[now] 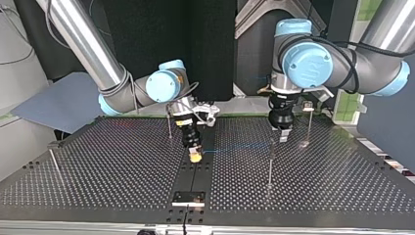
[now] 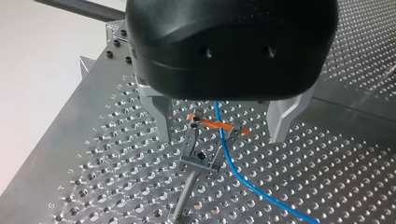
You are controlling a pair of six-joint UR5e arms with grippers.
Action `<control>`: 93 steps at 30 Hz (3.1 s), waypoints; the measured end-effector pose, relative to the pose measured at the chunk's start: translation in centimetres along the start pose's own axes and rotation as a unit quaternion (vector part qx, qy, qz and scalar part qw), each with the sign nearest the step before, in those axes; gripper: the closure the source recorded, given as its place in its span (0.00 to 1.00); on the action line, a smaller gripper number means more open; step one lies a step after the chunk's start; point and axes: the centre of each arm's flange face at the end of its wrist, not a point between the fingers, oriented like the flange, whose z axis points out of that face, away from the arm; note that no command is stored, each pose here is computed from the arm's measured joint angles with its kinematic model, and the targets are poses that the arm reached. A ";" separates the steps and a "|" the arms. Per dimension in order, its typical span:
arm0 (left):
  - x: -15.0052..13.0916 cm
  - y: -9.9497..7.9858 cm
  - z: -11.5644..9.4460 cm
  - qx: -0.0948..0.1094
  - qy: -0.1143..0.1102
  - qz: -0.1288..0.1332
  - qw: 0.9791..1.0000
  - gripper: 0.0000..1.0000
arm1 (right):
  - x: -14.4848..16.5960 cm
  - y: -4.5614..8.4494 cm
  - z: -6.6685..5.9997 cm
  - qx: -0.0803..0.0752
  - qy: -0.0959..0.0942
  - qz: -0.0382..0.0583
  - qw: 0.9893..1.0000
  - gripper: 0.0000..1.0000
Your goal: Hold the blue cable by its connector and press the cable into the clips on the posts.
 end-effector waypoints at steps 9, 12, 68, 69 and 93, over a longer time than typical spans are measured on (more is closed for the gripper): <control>0.0 -0.1 -0.1 -0.001 -0.003 0.005 1.000 0.00 | -0.2 -0.1 0.0 0.000 -0.002 0.000 1.000 1.00; 0.0 -0.2 -0.1 0.000 -0.002 0.007 1.000 0.00 | -0.2 -0.1 -0.1 0.000 -0.003 0.000 1.000 1.00; 3.8 -6.4 6.0 -0.010 -0.054 0.061 0.997 0.00 | -0.7 0.3 0.0 -0.004 -0.009 -0.006 1.000 1.00; 3.8 -6.4 6.2 -0.009 -0.060 0.054 0.997 0.00 | -0.7 0.3 0.0 -0.004 -0.009 -0.006 1.000 1.00; 2.5 -7.4 8.0 -0.021 -0.087 0.060 0.994 0.24 | -1.3 0.8 0.2 -0.007 -0.012 -0.007 1.000 1.00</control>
